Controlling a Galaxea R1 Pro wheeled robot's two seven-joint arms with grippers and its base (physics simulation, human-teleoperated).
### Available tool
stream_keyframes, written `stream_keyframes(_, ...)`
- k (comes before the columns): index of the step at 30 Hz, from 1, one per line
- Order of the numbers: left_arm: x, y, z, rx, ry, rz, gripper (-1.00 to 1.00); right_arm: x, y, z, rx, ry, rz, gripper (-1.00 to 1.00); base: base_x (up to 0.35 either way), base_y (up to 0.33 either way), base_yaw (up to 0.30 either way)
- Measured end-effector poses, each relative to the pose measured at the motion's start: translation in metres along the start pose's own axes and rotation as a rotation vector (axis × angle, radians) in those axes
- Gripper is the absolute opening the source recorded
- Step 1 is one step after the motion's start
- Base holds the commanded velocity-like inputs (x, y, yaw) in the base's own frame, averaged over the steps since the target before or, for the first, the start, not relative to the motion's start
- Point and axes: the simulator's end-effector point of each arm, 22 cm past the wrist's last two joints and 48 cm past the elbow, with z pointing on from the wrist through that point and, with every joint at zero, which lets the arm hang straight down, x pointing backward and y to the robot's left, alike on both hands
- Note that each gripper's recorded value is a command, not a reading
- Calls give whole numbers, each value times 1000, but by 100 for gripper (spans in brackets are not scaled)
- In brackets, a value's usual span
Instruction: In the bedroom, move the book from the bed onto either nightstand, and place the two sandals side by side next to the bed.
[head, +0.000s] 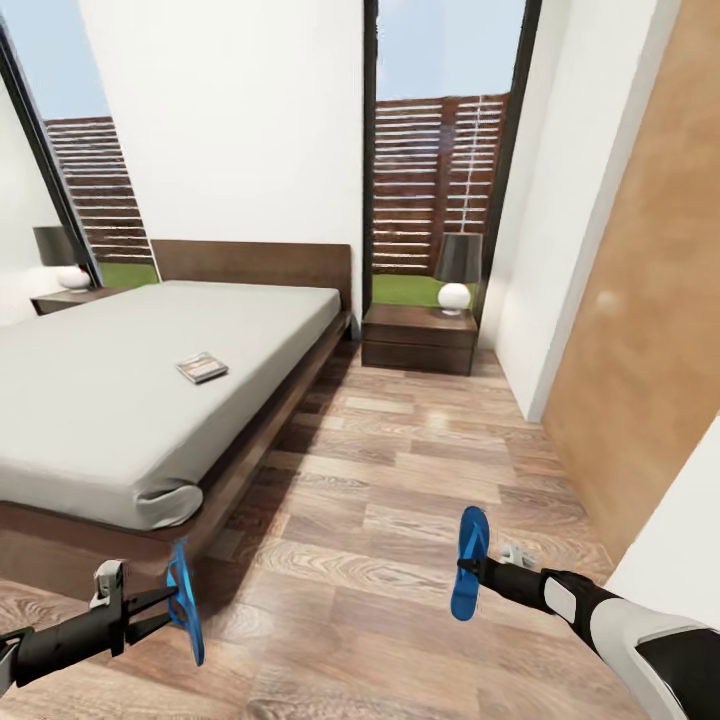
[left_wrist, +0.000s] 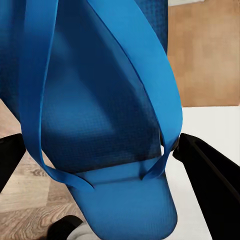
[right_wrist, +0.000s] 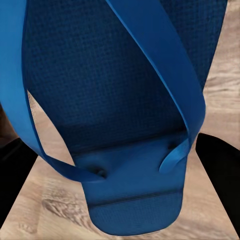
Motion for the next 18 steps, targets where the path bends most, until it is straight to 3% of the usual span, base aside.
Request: stream_keyframes(18, 0, 0, 0, 0, 0, -1, -100, 0, 0, 0, 0, 0, 0, -100, 114, -50, 233)
